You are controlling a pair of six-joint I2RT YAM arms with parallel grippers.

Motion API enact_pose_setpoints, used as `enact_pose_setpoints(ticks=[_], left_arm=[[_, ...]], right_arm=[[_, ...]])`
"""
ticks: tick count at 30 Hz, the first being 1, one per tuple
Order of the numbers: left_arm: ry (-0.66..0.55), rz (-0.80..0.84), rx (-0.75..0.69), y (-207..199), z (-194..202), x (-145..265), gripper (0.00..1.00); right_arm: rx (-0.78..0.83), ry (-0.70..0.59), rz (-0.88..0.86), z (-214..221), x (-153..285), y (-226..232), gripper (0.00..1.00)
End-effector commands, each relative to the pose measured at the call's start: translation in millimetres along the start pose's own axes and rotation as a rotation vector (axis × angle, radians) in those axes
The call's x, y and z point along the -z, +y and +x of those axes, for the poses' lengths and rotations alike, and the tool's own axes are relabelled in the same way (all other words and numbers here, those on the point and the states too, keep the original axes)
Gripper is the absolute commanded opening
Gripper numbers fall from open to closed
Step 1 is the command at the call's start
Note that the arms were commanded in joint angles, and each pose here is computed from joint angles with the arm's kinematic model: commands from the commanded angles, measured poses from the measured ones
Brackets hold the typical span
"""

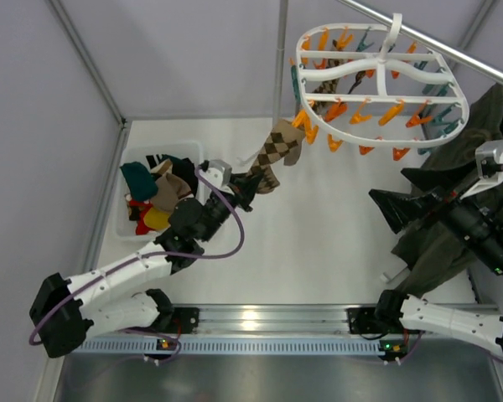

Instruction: Remove the socks clipped to the hanger

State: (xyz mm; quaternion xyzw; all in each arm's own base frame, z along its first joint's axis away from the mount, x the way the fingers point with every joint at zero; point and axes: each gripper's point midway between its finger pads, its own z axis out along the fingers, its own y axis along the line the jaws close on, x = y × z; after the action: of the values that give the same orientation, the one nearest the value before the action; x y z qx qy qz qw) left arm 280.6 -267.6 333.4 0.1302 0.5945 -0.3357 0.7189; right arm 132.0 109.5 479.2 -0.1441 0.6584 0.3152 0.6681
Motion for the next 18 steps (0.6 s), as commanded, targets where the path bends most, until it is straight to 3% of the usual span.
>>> enact_pose_setpoints(ticks=[1, 8, 13, 14, 18], left_arm=[[-0.023, 0.033, -0.055, -31.8, -8.0, 2.6, 0.0], [-0.007, 0.197, -0.072, -125.8, -8.1, 3.6, 0.0], [0.027, 0.265, -0.123, -176.5, 8.1, -1.8, 0.0], [0.06, 0.278, -0.148, -199.9, 26.8, -6.2, 0.0], [0.075, 0.274, -0.154, -215.5, 37.5, -17.4, 0.0]], right_arm=[[-0.019, 0.018, 0.074, -4.0, -4.3, -8.3, 0.99], [-0.046, 0.02, 0.089, -11.0, -4.3, -8.3, 0.99], [-0.051, 0.024, 0.07, -13.1, -0.8, -5.6, 0.98], [-0.056, 0.034, 0.052, -14.6, -0.2, -1.8, 0.98], [-0.047, 0.064, 0.01, -10.6, -3.3, 7.4, 0.97]])
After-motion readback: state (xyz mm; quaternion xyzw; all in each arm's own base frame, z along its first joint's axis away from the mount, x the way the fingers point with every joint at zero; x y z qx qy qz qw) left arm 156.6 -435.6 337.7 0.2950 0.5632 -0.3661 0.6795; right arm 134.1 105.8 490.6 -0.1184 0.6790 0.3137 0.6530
